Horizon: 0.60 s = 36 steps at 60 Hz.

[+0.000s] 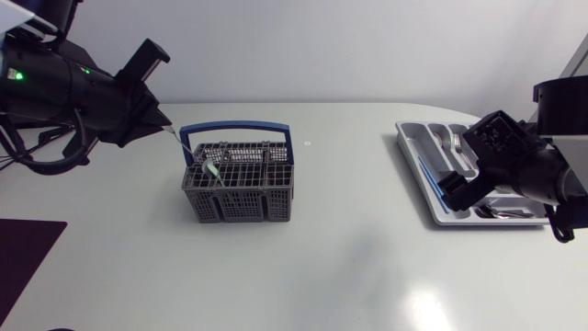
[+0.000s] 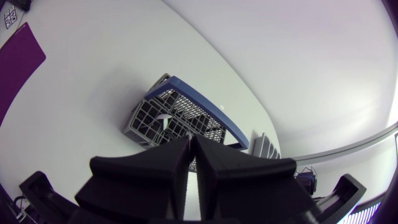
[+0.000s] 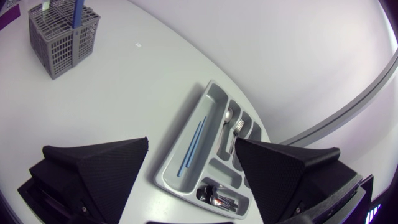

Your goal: Unload the cutlery basket into the drawer organizer.

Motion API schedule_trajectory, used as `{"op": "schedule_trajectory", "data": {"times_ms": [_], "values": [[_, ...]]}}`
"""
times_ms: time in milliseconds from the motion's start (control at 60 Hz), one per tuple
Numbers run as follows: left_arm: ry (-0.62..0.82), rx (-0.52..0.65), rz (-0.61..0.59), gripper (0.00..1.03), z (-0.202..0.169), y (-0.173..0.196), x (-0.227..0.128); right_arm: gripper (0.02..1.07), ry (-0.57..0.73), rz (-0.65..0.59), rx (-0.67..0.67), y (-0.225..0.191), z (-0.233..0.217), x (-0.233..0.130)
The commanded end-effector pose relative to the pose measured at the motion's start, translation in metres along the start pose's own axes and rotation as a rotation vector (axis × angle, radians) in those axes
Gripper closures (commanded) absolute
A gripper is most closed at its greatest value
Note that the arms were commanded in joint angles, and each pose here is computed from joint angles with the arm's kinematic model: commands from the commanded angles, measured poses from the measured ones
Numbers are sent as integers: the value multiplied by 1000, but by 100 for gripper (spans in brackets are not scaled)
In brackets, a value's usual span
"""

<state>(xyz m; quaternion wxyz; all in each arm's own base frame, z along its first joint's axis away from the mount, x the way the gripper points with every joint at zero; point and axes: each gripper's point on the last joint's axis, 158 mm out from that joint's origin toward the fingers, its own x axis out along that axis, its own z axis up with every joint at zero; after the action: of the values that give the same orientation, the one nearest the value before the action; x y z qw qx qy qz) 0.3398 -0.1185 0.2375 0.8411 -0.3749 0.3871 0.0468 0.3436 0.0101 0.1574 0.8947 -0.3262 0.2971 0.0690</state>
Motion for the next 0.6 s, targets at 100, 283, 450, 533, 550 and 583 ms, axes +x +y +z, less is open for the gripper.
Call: {"op": "schedule_trajectory", "data": {"times_ms": [100,283,450,533,550,583], "values": [[21,63,-59,95,-21,-9,-18,7,-94,96,5,26,24,-29],[143,124,-109,95,-59,-21,-21,7,-176,290,32,65,49,-60],[242,117,-100,95,-80,-23,-14,7,-246,417,45,100,70,-86],[287,95,-90,95,-92,-25,-10,7,-271,474,54,120,81,-95],[296,93,-90,95,-95,-27,-9,7,-273,483,52,124,82,-96],[305,86,-88,95,-98,-28,-8,7,-279,496,49,131,85,-98]]}}
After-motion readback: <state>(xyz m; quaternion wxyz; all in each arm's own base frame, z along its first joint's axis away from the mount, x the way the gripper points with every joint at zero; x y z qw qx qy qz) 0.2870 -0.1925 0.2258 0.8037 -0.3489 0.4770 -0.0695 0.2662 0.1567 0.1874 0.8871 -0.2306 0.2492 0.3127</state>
